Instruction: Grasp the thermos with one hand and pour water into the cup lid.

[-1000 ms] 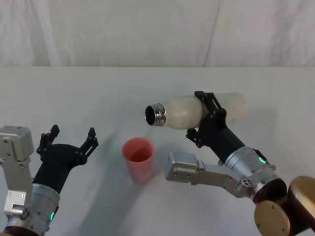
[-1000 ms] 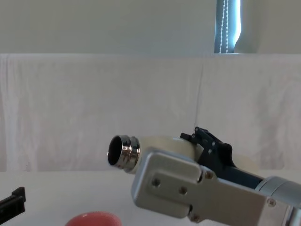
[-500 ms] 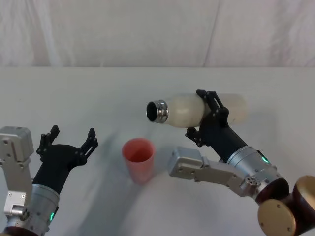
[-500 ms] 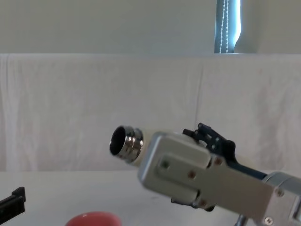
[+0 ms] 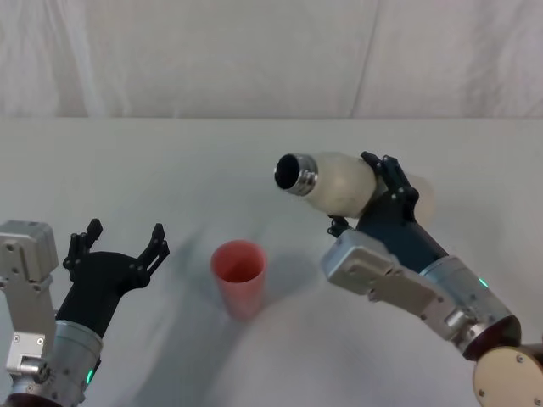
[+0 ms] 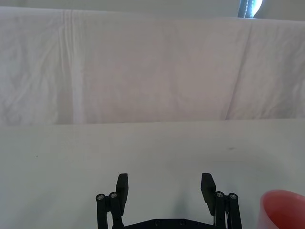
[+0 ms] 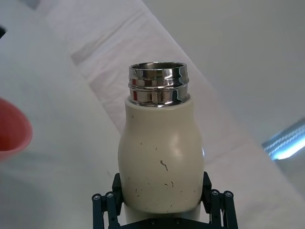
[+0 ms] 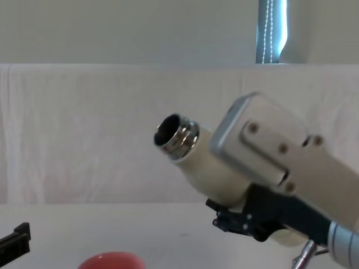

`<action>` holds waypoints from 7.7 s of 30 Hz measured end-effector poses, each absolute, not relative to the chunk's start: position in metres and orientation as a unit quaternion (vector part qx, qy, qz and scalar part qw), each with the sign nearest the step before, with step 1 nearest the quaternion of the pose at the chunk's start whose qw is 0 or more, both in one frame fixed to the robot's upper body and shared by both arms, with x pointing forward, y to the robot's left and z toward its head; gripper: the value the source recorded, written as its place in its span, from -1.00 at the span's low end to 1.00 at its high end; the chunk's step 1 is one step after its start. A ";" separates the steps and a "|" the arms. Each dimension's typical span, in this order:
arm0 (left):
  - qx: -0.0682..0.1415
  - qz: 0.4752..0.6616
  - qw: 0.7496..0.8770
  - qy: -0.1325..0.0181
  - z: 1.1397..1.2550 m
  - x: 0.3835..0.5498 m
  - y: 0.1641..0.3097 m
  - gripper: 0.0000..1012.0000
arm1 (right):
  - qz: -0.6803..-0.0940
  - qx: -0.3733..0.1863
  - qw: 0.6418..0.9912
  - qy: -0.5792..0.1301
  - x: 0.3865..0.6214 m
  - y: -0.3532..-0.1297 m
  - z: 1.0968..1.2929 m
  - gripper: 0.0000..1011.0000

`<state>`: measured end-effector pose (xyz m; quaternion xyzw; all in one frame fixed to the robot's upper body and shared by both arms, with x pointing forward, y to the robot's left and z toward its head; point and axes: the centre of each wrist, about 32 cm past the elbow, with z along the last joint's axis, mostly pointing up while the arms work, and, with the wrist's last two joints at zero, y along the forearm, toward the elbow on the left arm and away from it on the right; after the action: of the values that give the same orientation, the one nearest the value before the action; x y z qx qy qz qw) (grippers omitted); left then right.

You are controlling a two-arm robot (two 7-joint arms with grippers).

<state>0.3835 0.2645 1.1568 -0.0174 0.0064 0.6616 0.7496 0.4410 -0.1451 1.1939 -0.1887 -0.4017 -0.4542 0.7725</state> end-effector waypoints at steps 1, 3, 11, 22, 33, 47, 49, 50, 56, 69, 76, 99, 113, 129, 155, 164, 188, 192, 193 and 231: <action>-0.017 0.662 0.750 0.006 1.157 0.384 0.265 0.98 | -0.460 -0.180 0.780 -0.383 0.439 -0.147 1.195 0.90; -0.017 0.662 0.750 0.006 1.157 0.384 0.265 0.98 | -0.466 -0.171 0.788 -0.366 0.437 -0.148 1.196 0.90; -0.017 0.662 0.750 0.006 1.157 0.384 0.265 0.98 | -0.479 -0.109 0.828 -0.271 0.430 -0.159 1.200 0.90; -0.017 0.662 0.750 0.006 1.157 0.384 0.265 0.98 | -0.480 -0.017 0.867 -0.137 0.426 -0.176 1.204 0.90; -0.017 0.662 0.750 0.006 1.157 0.384 0.265 0.98 | -0.475 0.008 0.878 -0.061 0.423 -0.181 1.206 0.90; -0.017 0.662 0.750 0.006 1.157 0.384 0.265 0.98 | -0.480 0.001 0.877 -0.021 0.416 -0.181 1.201 0.90; -0.017 0.662 0.750 0.006 1.157 0.384 0.265 0.98 | -0.481 0.004 0.877 -0.021 0.416 -0.181 1.200 0.90; -0.017 0.662 0.750 0.006 1.157 0.384 0.265 0.98 | -0.481 0.006 0.877 -0.020 0.416 -0.181 1.199 0.90; -0.017 0.662 0.750 0.006 1.157 0.384 0.265 0.98 | -0.482 0.013 0.876 -0.017 0.418 -0.179 1.196 0.90; -0.017 0.662 0.750 0.006 1.157 0.384 0.265 0.98 | -0.478 0.015 0.878 -0.016 0.442 -0.163 1.191 0.90; -0.017 0.662 0.750 0.006 1.157 0.384 0.265 0.98 | -0.474 0.009 0.880 -0.029 0.454 -0.152 1.190 0.90; -0.017 0.662 0.750 0.006 1.157 0.384 0.265 0.98 | -0.468 0.014 0.883 -0.040 0.486 -0.133 1.186 0.90; -0.017 0.662 0.750 0.006 1.157 0.384 0.265 0.98 | -0.467 0.021 0.883 -0.037 0.494 -0.129 1.179 0.90; -0.017 0.662 0.750 0.006 1.157 0.384 0.265 0.98 | -0.469 0.018 0.882 -0.024 0.498 -0.133 1.171 0.90; -0.017 0.662 0.750 0.006 1.157 0.384 0.265 0.98 | -0.470 0.019 0.883 -0.003 0.504 -0.134 1.165 0.90; -0.017 0.662 0.750 0.006 1.157 0.384 0.265 0.98 | -0.469 0.017 0.883 -0.003 0.505 -0.134 1.166 0.90; -0.017 0.662 0.750 0.006 1.157 0.384 0.265 0.98 | -0.466 0.007 0.885 -0.006 0.507 -0.133 1.168 0.90; -0.017 0.662 0.750 0.006 1.157 0.384 0.265 0.98 | -0.466 0.009 0.885 -0.006 0.507 -0.133 1.168 0.90; -0.017 0.662 0.750 0.006 1.157 0.384 0.265 0.98 | -0.466 0.010 0.885 -0.006 0.507 -0.133 1.168 0.90; -0.017 0.662 0.750 0.006 1.157 0.384 0.265 0.98 | -0.475 0.016 0.880 -0.005 0.495 -0.142 1.166 0.98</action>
<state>0.3835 0.2646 1.1568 -0.0174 0.0065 0.6616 0.7496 0.4948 -0.1425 1.1658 0.0164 -0.0049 -0.4749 0.8799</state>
